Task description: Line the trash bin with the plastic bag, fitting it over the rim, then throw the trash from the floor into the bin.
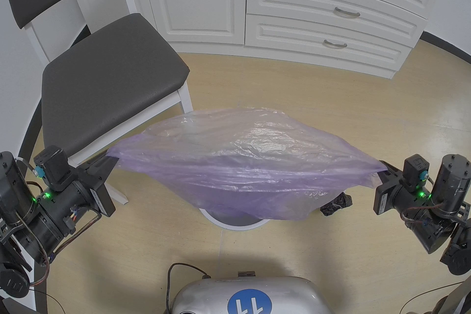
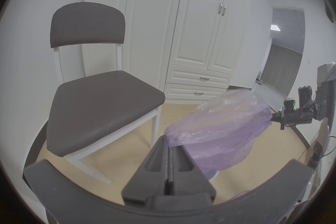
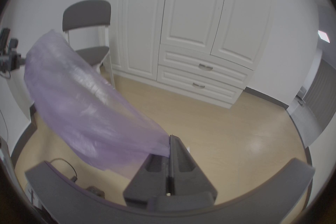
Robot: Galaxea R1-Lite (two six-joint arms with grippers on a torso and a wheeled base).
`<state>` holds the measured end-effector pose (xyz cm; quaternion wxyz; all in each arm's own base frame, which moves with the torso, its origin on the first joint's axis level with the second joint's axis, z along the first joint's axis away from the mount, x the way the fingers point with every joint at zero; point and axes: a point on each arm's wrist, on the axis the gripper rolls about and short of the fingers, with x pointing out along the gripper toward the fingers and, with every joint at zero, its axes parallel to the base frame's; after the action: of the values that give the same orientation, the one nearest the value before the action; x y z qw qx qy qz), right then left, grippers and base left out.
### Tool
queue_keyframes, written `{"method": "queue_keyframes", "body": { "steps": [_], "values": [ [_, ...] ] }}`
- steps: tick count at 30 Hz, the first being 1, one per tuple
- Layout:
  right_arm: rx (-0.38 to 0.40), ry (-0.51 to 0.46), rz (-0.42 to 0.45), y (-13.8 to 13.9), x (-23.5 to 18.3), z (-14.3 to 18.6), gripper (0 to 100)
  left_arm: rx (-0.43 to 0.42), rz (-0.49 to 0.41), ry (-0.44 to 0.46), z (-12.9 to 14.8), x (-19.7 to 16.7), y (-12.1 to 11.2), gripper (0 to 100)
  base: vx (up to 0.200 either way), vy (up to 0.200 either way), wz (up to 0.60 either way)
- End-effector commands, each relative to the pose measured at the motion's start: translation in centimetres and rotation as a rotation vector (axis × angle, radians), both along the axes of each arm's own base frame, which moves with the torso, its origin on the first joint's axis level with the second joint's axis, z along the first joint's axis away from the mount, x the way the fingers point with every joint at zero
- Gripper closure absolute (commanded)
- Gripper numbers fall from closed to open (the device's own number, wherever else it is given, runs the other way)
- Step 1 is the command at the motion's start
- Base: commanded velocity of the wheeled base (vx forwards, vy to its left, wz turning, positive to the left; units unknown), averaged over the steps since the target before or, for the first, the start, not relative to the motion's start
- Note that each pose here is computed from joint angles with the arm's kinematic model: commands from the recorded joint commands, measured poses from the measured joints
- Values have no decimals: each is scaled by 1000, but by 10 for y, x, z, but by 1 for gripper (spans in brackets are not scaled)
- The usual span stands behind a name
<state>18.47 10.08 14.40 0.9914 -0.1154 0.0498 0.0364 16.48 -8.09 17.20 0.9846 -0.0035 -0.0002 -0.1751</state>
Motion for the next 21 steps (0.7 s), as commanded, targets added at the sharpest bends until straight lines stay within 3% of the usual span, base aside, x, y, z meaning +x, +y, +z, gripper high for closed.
{"method": "queue_keyframes", "body": {
  "steps": [1,6,15,18,21],
  "values": [
    [-58,87,-16,1,8,-22,100,-2,22,-5,1,2,4,100,0,0,0],
    [-87,133,-17,1,8,-33,100,2,22,-1,0,2,3,100,0,0,0],
    [-99,124,-38,-3,11,-32,100,7,21,6,-1,5,2,100,0,0,0],
    [-45,48,-10,2,12,-24,100,-11,11,-27,2,3,1,100,0,0,0],
    [19,-55,72,15,5,-15,100,-42,-47,-83,7,-1,-9,100,0,0,0]
  ]
}}
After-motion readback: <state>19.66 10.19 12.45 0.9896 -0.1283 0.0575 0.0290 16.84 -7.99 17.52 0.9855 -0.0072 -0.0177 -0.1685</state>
